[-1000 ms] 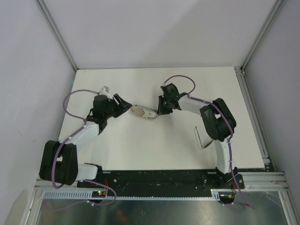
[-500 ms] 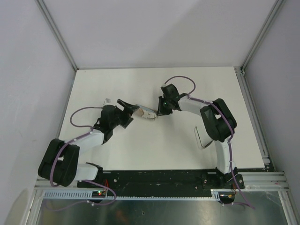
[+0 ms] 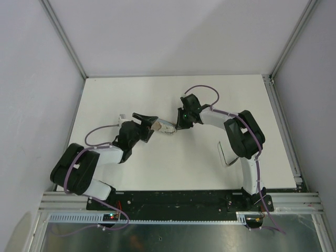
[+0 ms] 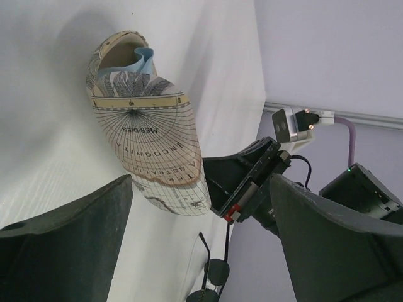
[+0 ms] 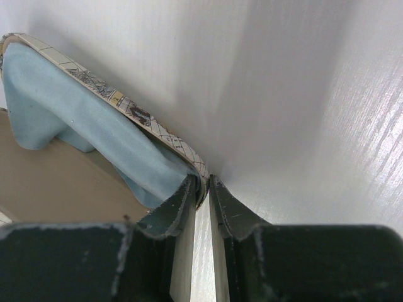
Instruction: Organize the sunglasses
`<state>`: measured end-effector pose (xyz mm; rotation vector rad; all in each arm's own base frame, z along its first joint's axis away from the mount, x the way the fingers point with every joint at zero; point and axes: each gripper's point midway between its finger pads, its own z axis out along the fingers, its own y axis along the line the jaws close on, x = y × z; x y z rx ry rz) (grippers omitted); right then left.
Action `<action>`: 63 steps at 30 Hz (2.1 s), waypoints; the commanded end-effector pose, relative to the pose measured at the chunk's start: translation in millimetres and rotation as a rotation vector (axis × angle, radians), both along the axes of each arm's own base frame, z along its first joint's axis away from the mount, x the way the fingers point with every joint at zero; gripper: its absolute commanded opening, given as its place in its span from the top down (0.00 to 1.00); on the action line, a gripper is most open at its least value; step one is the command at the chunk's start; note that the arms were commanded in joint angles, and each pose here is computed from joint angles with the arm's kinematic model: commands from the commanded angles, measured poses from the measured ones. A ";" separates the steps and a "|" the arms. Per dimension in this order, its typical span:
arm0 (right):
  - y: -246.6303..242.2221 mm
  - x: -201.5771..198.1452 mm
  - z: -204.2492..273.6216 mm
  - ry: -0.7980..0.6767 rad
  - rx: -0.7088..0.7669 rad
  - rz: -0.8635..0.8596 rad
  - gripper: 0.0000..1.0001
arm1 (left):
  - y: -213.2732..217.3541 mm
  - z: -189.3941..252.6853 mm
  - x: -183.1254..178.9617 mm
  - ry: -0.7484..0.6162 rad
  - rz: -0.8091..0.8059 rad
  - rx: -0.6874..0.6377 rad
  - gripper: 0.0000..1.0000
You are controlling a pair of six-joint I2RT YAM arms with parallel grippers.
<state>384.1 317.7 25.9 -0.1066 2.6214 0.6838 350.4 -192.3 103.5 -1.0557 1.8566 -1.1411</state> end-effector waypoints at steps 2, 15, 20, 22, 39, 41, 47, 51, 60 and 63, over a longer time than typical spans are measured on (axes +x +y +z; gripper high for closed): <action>-1.1 -5.1 7.7 0.011 0.017 0.002 0.82 | -4.4 1.3 12.6 -0.053 0.038 -0.050 0.08; -0.3 -4.6 6.7 0.017 0.028 0.002 0.82 | -17.8 -19.6 17.5 -0.054 0.015 -0.061 0.17; -0.9 -4.6 6.2 0.022 0.030 0.003 0.82 | -24.6 -26.7 22.1 -0.043 -0.003 -0.078 0.20; -1.0 -4.8 5.8 0.023 0.031 0.004 0.82 | -26.0 -27.8 23.4 -0.045 -0.007 -0.081 0.21; -8.8 -7.4 16.3 0.040 0.046 0.002 0.70 | -36.1 -13.1 35.6 -0.150 -0.101 -0.024 0.42; -13.9 -5.4 25.8 0.028 0.063 -0.001 0.67 | -34.1 -16.7 34.2 -0.139 -0.135 -0.029 0.44; -25.2 -1.8 44.2 0.012 0.086 -0.002 0.62 | -36.0 -30.2 26.8 -0.096 -0.210 -0.046 0.46; -37.7 -4.8 50.4 0.004 0.066 -0.008 0.60 | -32.4 -35.5 24.5 -0.080 -0.246 -0.045 0.48; -108.4 -23.0 76.1 -0.051 -0.087 -0.108 0.56 | -26.1 -55.7 12.8 0.013 -0.433 0.045 0.48; -145.2 -35.6 84.4 -0.079 -0.187 -0.202 0.47 | -29.0 -56.8 8.9 0.027 -0.526 0.081 0.48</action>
